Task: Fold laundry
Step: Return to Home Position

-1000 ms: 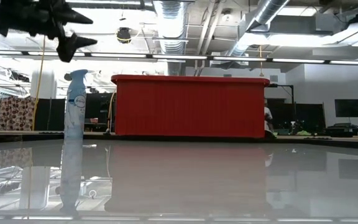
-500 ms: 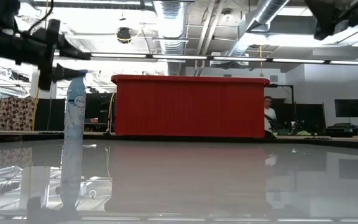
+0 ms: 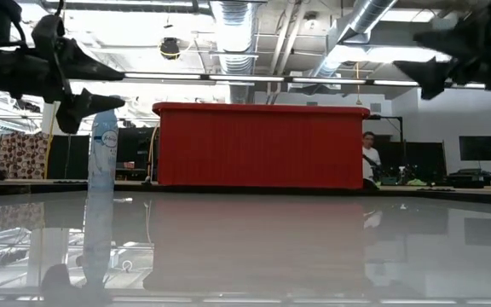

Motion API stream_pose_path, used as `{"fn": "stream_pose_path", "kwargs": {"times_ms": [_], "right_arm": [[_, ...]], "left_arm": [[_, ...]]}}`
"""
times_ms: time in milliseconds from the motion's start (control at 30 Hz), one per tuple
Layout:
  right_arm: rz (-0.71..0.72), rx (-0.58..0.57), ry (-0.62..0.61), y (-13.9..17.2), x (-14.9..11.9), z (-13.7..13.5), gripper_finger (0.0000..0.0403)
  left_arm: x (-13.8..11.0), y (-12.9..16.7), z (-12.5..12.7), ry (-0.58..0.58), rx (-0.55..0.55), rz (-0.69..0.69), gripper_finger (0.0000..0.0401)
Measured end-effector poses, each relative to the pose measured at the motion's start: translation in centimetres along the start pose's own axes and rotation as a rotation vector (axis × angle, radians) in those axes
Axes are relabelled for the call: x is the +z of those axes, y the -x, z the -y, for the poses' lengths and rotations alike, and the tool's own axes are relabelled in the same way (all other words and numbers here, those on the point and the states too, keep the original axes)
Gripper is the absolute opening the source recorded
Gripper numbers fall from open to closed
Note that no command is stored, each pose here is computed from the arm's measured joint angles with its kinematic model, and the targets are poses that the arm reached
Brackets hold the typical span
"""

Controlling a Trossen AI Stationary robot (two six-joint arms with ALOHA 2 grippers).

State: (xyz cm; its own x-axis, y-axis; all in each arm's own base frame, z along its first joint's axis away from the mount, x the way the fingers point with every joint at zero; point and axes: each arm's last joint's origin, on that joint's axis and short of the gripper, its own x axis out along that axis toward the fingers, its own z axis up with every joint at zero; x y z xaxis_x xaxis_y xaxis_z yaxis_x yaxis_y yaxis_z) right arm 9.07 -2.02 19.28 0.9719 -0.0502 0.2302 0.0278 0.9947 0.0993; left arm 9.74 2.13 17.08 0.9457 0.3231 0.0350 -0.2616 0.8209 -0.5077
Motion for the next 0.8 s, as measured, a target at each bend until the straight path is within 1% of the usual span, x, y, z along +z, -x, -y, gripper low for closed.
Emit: {"fn": "stream_pose_path", "kwargs": {"times_ms": [100, 167, 267, 333, 400, 433, 467, 533, 567, 633, 667, 700, 733, 767, 800], "right_arm": [[-0.052, -0.038, 0.0, 0.1, -0.9, 0.5, 0.0316], [-0.066, -0.01, 0.026, 0.2, -1.0, 0.7, 0.0316], [-0.061, 0.075, 0.07, 0.3, -0.8, 0.7, 0.0316], [-0.093, 0.075, 0.062, 0.4, -1.0, 1.0, 0.0316], [-0.128, 0.041, 0.044, 0.5, -1.4, 1.4, 0.0316], [-0.141, 0.022, 0.036, 0.6, -1.5, 1.6, 0.0316], [-0.151, 0.011, 0.032, 0.7, -1.6, 1.7, 0.0316], [-0.155, 0.011, 0.048, 0.8, -1.6, 1.9, 0.0316], [-0.156, 0.019, 0.06, 0.8, -1.6, 1.9, 0.0316], [-0.16, 0.027, 0.072, 0.9, -1.6, 2.1, 0.0316], [-0.162, 0.03, 0.08, 0.9, -1.5, 2.1, 0.0316], [-0.164, 0.034, 0.093, 1.0, -1.5, 2.2, 0.0316], [-0.169, 0.04, 0.104, 1.0, -1.6, 2.3, 0.0316], [-0.172, 0.041, 0.12, 1.1, -1.6, 2.4, 0.0316], [-0.176, 0.043, 0.131, 1.1, -1.6, 2.4, 0.0316]], "left_arm": [[-0.3, 0.1, 0.5, -0.034, 0.015, 0.002, 0.0251], [-0.4, 0.2, 0.6, -0.055, 0.035, 0.013, 0.0251], [-0.5, 0.2, 0.6, -0.127, 0.06, 0.019, 0.0251], [-0.4, 0.2, 0.8, -0.061, 0.041, 0.027, 0.0251], [-0.4, 0.2, 0.8, -0.065, 0.038, 0.023, 0.0251], [-0.5, 0.2, 0.8, -0.075, 0.013, 0.004, 0.0251], [-0.6, 0.2, 1.0, -0.096, -0.043, -0.03, 0.0251], [-0.9, 0.3, 1.4, -0.111, -0.215, -0.116, 0.0251], [-1.1, 0.4, 1.6, -0.08, -0.277, -0.16, 0.0251], [-1.4, 0.4, 1.6, 0.018, -0.326, -0.241, 0.0251], [-1.4, 0.5, 1.8, 0.028, -0.367, -0.263, 0.0251], [-1.5, 0.5, 2.0, 0.017, -0.421, -0.287, 0.0251], [-1.5, 0.6, 2.1, -0.019, -0.475, -0.295, 0.0251], [-1.4, 0.7, 2.2, -0.059, -0.505, -0.289, 0.0251], [-1.4, 0.7, 2.2, -0.096, -0.507, -0.272, 0.0251]]}}
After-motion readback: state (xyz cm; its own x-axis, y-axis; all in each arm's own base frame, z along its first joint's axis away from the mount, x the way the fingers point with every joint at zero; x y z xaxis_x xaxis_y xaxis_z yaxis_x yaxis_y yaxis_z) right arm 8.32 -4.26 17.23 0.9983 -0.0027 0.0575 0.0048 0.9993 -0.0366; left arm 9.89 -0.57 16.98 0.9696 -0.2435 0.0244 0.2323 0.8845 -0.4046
